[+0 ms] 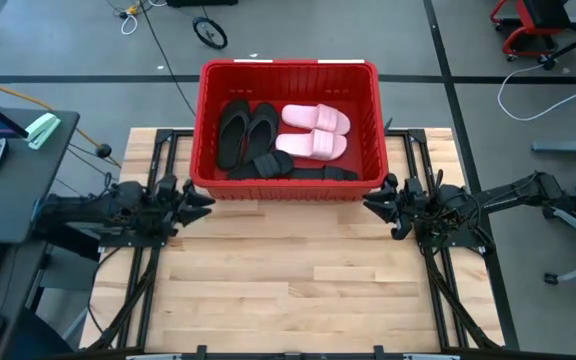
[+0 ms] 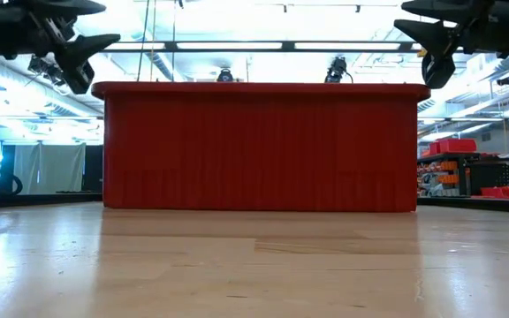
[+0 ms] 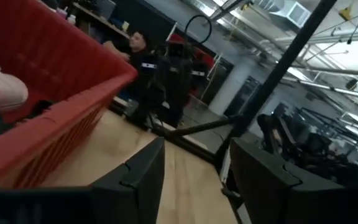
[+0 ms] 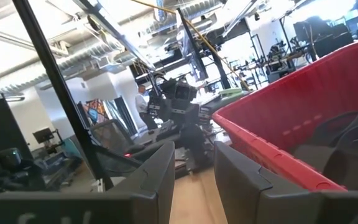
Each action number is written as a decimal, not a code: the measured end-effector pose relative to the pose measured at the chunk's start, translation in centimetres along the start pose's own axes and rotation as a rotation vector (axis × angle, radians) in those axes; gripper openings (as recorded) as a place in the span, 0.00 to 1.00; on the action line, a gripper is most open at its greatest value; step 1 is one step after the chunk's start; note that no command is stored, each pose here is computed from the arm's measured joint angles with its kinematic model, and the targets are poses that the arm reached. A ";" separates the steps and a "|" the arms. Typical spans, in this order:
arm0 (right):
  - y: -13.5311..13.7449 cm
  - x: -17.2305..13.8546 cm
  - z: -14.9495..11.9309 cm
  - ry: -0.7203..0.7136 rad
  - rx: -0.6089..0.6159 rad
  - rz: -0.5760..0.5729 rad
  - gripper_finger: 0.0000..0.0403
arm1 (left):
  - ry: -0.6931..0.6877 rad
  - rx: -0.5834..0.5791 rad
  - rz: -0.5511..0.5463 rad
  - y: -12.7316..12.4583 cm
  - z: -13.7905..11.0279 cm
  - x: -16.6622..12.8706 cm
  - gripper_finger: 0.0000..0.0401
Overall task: Pick and place slides into bin
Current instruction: Return to Home Position
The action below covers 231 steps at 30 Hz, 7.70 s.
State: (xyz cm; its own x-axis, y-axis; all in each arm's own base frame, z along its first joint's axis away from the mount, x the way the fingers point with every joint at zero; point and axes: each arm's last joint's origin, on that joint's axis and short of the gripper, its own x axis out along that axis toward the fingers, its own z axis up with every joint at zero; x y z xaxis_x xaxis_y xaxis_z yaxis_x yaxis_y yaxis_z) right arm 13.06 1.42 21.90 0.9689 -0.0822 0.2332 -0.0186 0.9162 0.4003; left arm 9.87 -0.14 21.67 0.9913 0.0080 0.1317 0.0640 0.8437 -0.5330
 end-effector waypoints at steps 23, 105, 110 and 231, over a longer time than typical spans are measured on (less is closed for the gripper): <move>0.0 0.0 -0.1 0.013 0.089 0.010 0.29 | 0.320 -0.067 0.106 -0.8 -4.4 1.6 0.46; 0.1 0.0 -0.1 0.023 0.055 0.030 0.29 | 0.206 0.368 -0.247 0.1 -5.5 -1.2 0.46; 0.1 0.0 -0.1 0.023 0.061 0.030 0.29 | 0.205 0.368 -0.248 0.1 -5.5 -1.2 0.48; 0.0 -5.1 -4.0 0.304 -0.287 0.540 0.29 | 0.201 0.367 -0.250 0.1 -5.5 -1.2 0.47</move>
State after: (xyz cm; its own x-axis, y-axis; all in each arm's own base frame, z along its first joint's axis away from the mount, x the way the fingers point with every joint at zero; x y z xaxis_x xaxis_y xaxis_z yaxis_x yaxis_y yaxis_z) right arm 9.08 3.43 17.18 0.8690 0.4914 0.0579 -0.4937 0.8688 0.0373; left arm 9.32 -3.01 16.91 0.9558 -0.2921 0.0345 0.2936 0.9406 -0.1705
